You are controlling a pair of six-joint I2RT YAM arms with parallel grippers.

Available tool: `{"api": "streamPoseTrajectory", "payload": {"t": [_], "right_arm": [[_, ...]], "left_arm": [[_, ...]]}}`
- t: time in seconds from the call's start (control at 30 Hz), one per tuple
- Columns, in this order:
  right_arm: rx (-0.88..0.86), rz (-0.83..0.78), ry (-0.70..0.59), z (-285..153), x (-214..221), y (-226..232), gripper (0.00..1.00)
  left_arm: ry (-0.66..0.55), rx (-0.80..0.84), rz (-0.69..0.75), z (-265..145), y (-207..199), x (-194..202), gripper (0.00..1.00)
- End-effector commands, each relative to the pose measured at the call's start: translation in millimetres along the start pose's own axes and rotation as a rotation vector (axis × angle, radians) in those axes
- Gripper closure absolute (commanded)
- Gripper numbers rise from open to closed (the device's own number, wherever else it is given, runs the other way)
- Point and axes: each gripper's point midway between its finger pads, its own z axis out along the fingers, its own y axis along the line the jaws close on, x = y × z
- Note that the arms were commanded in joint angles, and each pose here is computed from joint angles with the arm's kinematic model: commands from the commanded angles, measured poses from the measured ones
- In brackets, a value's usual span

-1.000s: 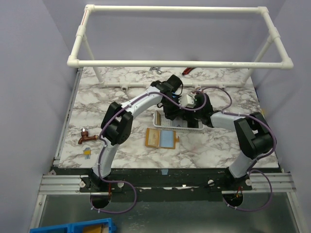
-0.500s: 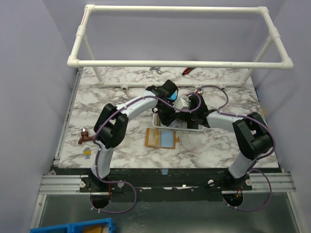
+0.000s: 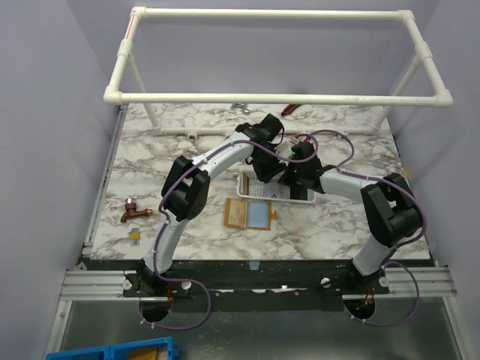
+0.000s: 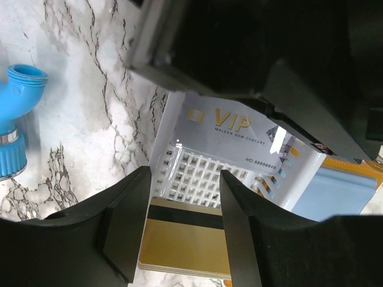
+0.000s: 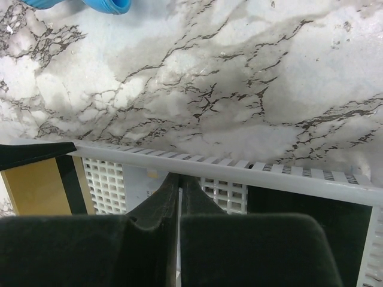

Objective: Put the credit cards into the card holder
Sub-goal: Pick up the credit card from the storage box.

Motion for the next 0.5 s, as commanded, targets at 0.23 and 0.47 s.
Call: {"api": "streamPoseTrajectory", "payload": {"t": [0.23,0.47], "right_arm": [[-0.04,0.024,-0.006,-30,5,-2,0.99],[-0.146,0.015,-0.09,-46,-8,14,0.99]], "left_arm": [[-0.025,0.067,-0.019,-8,-15,5,0.49],[-0.089,0.106,-0.077,-26,-19,-8,0.49]]}}
